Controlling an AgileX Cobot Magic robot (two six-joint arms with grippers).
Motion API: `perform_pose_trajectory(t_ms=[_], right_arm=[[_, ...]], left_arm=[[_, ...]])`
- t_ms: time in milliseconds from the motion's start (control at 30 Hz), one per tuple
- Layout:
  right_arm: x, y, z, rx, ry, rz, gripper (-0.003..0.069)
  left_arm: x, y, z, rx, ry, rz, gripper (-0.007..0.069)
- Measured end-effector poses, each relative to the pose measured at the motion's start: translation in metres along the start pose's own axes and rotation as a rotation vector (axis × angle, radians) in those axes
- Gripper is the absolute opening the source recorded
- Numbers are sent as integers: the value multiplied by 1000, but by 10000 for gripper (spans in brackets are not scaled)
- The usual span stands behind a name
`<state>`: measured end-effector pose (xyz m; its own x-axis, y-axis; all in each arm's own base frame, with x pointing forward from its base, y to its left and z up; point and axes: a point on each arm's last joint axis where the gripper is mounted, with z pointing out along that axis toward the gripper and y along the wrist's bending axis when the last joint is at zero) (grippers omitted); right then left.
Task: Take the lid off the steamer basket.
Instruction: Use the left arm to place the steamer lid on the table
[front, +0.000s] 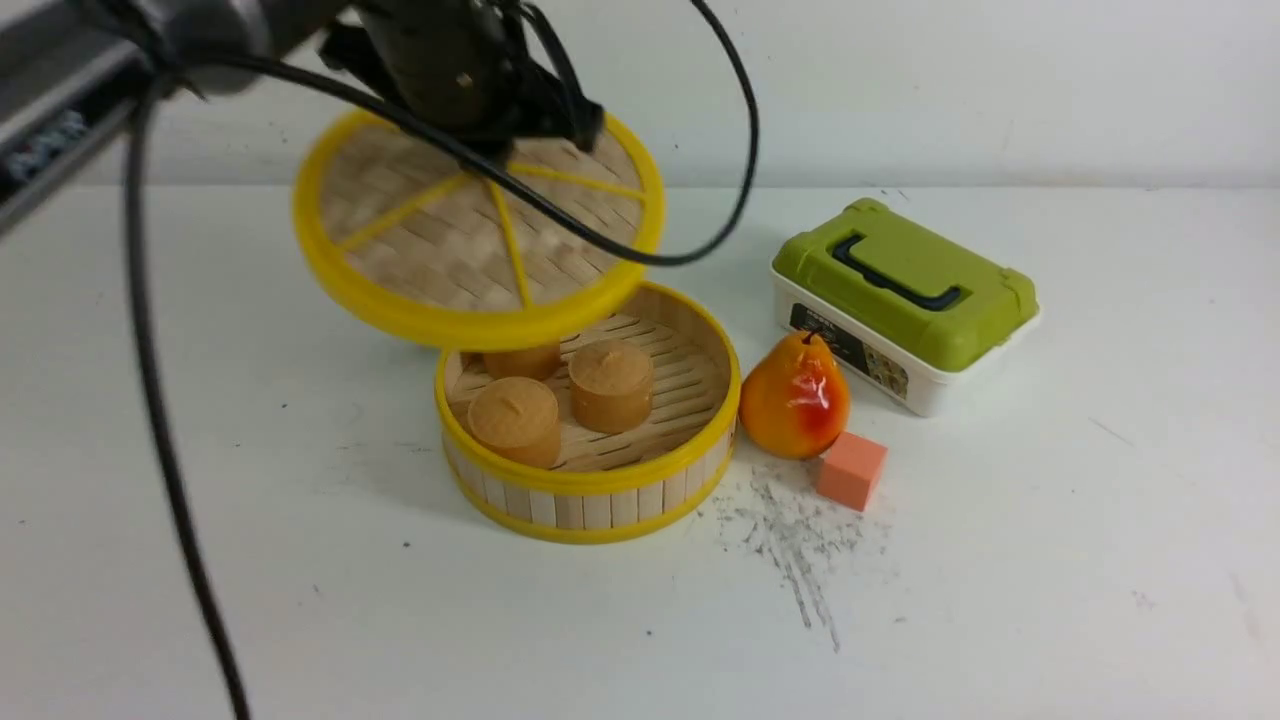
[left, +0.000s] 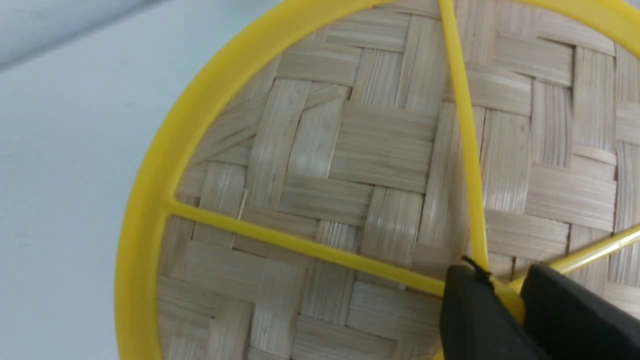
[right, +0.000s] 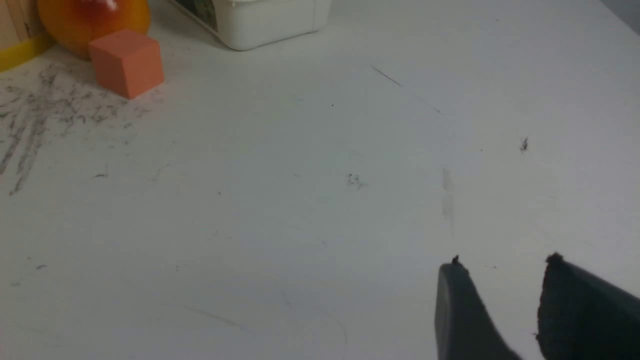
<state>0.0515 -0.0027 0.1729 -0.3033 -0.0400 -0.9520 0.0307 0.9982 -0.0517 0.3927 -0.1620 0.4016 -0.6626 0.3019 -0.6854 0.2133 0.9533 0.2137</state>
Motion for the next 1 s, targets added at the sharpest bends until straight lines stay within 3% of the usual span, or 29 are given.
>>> perform_pose_trajectory(t_ms=[233, 267, 400, 633, 800, 933, 1000], right_arm=[[0, 0, 0, 0, 0, 0, 239], [0, 0, 0, 0, 0, 0, 239], [0, 0, 0, 0, 0, 0, 239], [0, 0, 0, 0, 0, 0, 239], [0, 0, 0, 0, 0, 0, 239], [0, 0, 0, 0, 0, 0, 239], [0, 0, 0, 0, 0, 0, 239]], left_arm=[[9, 73, -30, -121, 53, -160, 104], [19, 94, -19, -127, 109, -220, 104], [54, 128, 20, -126, 215, -328, 104], [122, 134, 109, -82, 340, -497, 104], [140, 125, 144, -61, 382, -520, 104], [145, 123, 153, -53, 400, -530, 163], [143, 123, 150, -52, 392, -531, 250]])
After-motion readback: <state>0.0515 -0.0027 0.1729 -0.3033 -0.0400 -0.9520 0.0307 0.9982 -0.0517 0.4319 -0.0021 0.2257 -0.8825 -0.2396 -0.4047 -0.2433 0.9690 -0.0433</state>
